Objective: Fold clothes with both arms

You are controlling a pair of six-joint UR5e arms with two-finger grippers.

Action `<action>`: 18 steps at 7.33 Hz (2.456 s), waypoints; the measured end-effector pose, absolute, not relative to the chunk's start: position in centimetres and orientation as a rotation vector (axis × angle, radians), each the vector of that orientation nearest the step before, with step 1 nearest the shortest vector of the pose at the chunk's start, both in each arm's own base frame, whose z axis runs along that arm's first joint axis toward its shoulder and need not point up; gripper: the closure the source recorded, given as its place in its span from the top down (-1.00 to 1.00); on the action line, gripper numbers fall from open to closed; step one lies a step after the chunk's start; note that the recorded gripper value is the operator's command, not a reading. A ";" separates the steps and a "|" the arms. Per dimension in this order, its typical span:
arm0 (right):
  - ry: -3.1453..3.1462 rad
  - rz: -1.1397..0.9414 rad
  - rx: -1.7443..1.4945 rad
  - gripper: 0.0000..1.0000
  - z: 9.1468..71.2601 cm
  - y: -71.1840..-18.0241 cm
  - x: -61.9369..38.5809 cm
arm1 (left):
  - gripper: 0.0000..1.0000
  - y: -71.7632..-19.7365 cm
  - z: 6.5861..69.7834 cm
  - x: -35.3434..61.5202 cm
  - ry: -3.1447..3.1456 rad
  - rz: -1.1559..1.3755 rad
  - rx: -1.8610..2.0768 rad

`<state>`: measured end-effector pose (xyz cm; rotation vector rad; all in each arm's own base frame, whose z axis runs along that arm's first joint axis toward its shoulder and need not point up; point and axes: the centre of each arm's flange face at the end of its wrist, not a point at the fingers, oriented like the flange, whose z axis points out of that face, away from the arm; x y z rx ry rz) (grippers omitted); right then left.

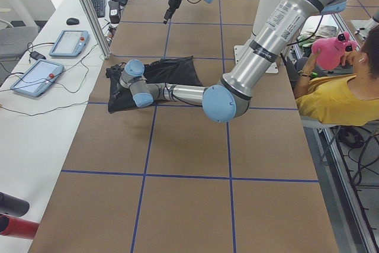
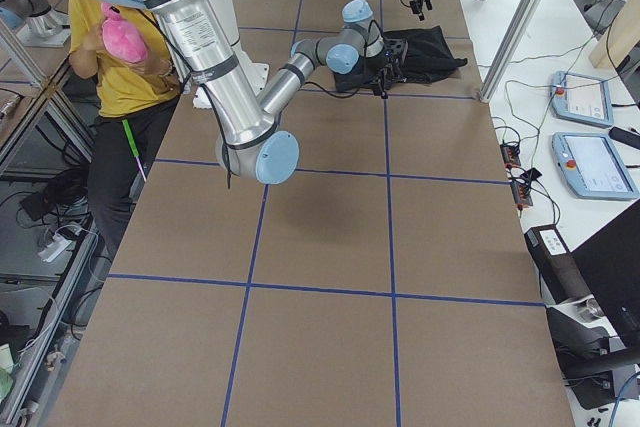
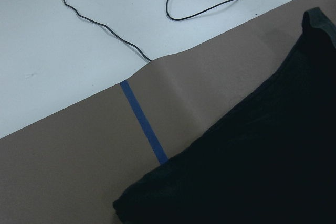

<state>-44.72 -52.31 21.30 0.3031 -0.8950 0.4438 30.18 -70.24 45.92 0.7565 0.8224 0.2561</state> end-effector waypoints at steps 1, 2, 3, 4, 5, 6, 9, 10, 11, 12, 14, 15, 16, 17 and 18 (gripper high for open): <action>-0.896 0.445 0.306 0.99 19.4 -52.9 -47.2 | 1.00 -69.4 46.1 29.8 0.832 0.258 0.759; -0.893 0.440 0.314 0.98 17.4 -53.4 -49.8 | 1.00 -69.0 46.2 29.6 0.838 0.254 0.759; -0.886 0.431 0.321 0.96 15.1 -53.7 -52.6 | 1.00 -68.7 46.2 29.5 0.846 0.244 0.757; -0.872 0.421 0.332 0.80 13.3 -53.6 -55.5 | 1.00 -68.3 46.2 29.4 0.854 0.235 0.755; -0.857 0.415 0.345 0.67 12.4 -53.1 -58.0 | 1.00 -67.9 46.1 29.3 0.863 0.223 0.751; -0.847 0.413 0.349 0.66 12.1 -52.7 -59.4 | 1.00 -67.6 46.2 29.3 0.869 0.212 0.745; -0.786 0.417 0.340 0.22 7.9 -54.5 -64.9 | 1.00 -67.3 46.4 29.3 0.874 0.206 0.740; -0.755 0.419 0.344 0.11 6.6 -55.1 -66.6 | 1.00 -67.3 46.5 29.2 0.874 0.206 0.739; -0.729 0.422 0.355 0.06 6.0 -55.5 -67.6 | 1.00 -67.2 46.7 29.2 0.873 0.206 0.737; -0.699 0.424 0.367 0.03 6.1 -55.9 -68.3 | 1.00 -67.0 47.0 29.1 0.872 0.207 0.734; -0.660 0.424 0.385 0.03 6.5 -56.7 -70.1 | 1.00 -66.8 47.3 28.9 0.872 0.205 0.734; -0.657 0.420 0.389 0.04 6.9 -57.0 -70.9 | 1.00 -66.7 47.5 28.8 0.871 0.205 0.733; -0.655 0.415 0.391 0.04 7.0 -57.1 -71.4 | 1.00 -66.6 47.7 28.7 0.870 0.204 0.730; -0.652 0.403 0.393 0.02 7.0 -57.1 -71.7 | 1.00 -66.5 47.9 28.7 0.869 0.204 0.729; -0.644 0.360 0.405 0.00 6.9 -56.9 -72.0 | 1.00 -66.4 48.1 28.6 0.868 0.203 0.727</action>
